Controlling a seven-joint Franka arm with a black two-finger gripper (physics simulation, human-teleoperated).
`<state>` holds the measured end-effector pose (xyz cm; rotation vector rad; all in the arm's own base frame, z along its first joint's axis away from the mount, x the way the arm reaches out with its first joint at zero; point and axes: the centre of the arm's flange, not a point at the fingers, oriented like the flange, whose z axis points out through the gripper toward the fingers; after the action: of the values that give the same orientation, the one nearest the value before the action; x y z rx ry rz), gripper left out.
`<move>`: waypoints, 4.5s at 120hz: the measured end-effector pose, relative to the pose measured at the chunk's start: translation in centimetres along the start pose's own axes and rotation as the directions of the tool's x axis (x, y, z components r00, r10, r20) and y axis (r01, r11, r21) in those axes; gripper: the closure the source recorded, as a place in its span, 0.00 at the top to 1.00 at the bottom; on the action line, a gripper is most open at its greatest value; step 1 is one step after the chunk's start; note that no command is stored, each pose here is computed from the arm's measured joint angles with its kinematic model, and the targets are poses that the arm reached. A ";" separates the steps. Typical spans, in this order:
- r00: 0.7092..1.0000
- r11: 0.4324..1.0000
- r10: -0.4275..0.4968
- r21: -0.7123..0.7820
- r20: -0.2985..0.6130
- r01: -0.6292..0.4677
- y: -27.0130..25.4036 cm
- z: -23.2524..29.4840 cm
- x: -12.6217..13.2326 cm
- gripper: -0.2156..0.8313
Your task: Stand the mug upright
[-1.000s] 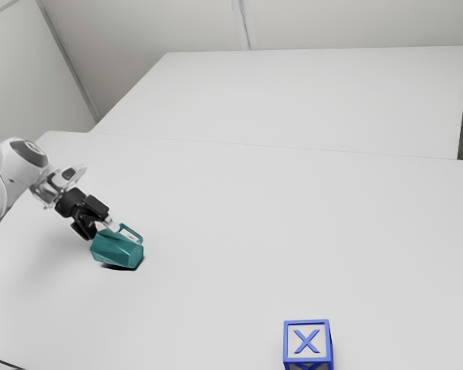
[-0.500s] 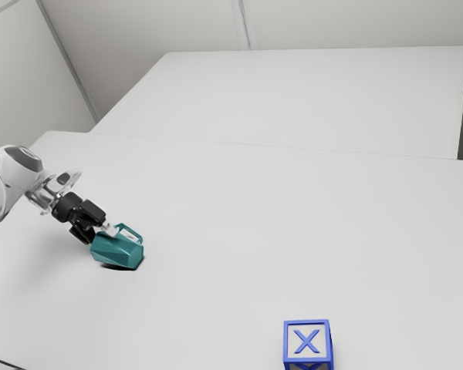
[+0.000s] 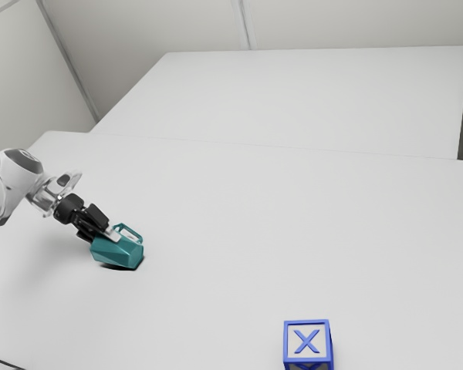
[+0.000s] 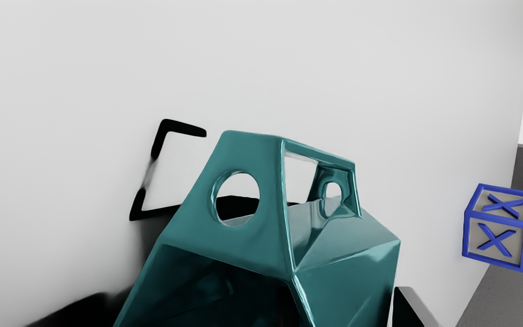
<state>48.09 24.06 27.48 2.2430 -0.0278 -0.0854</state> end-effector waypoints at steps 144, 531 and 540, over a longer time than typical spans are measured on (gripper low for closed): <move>0.867 0.828 0.463 0.258 0.183 -0.497 22.7 2.1 10.3 0.06; 0.593 0.222 0.700 0.668 0.398 -0.710 26.0 14.4 4.3 0.49; 0.581 0.210 0.715 0.673 0.389 -0.709 27.7 13.6 4.7 0.50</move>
<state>52.08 -4.06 40.48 2.8345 -1.3947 0.5771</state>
